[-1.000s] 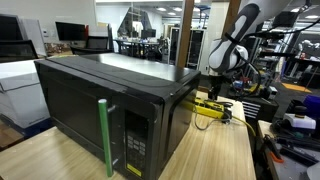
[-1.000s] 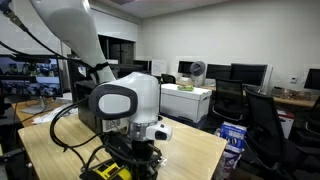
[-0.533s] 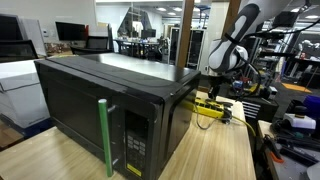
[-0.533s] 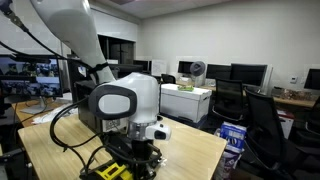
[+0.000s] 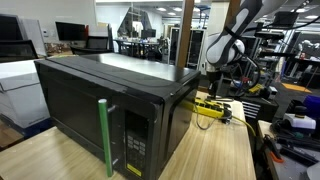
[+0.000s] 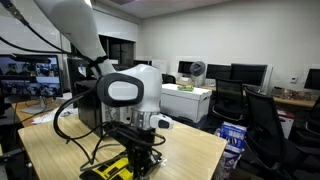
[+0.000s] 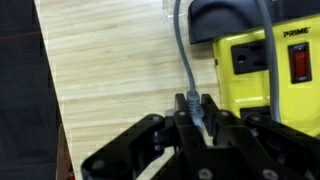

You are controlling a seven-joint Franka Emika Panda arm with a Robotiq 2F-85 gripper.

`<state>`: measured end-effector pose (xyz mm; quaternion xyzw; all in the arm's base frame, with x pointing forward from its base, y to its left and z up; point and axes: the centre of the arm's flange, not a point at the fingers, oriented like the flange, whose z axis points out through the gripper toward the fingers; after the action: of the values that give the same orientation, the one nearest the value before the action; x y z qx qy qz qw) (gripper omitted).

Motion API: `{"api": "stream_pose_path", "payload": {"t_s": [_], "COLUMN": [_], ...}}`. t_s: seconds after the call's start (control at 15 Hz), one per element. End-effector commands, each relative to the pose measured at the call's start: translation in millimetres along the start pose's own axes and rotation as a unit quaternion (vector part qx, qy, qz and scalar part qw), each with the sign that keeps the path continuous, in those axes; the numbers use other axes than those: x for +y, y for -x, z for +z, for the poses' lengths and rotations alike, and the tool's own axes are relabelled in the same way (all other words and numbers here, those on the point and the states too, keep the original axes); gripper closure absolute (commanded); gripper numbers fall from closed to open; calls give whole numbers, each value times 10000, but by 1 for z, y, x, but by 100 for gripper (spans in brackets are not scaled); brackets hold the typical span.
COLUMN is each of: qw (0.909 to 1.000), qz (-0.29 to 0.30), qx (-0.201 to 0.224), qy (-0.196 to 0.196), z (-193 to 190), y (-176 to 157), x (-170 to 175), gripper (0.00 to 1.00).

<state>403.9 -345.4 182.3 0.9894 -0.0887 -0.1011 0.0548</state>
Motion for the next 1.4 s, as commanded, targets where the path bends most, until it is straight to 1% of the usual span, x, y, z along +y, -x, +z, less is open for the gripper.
{"api": "stream_pose_path", "payload": {"t_s": [0.0, 0.13, 0.27, 0.33, 0.47, 0.67, 0.8, 0.93, 1.07, 1.33], "qw": [9989, 9971, 9920, 9871, 9777, 9575, 9413, 9232, 9031, 8575], "qz": [-325, -438, -618, -743, -970, -1459, -1704, -1888, -1978, -1949], "qx": [-320, -608, -1098, -1417, -1861, -2478, -2900, -3337, -3809, -4757], "qy": [122, 138, 103, 58, -54, -227, -273, -249, -139, 188], "z": [-50, -72, -87, -93, -100, -107, -105, -98, -85, -59], "y": [-7, -16, -24, -26, -26, -27, -29, -29, -27, -25], "x": [1, 0, -5, -10, -21, -39, -45, -45, -39, -31], "gripper": [95, 95, 95, 95, 95, 95, 95, 95, 95, 95]}}
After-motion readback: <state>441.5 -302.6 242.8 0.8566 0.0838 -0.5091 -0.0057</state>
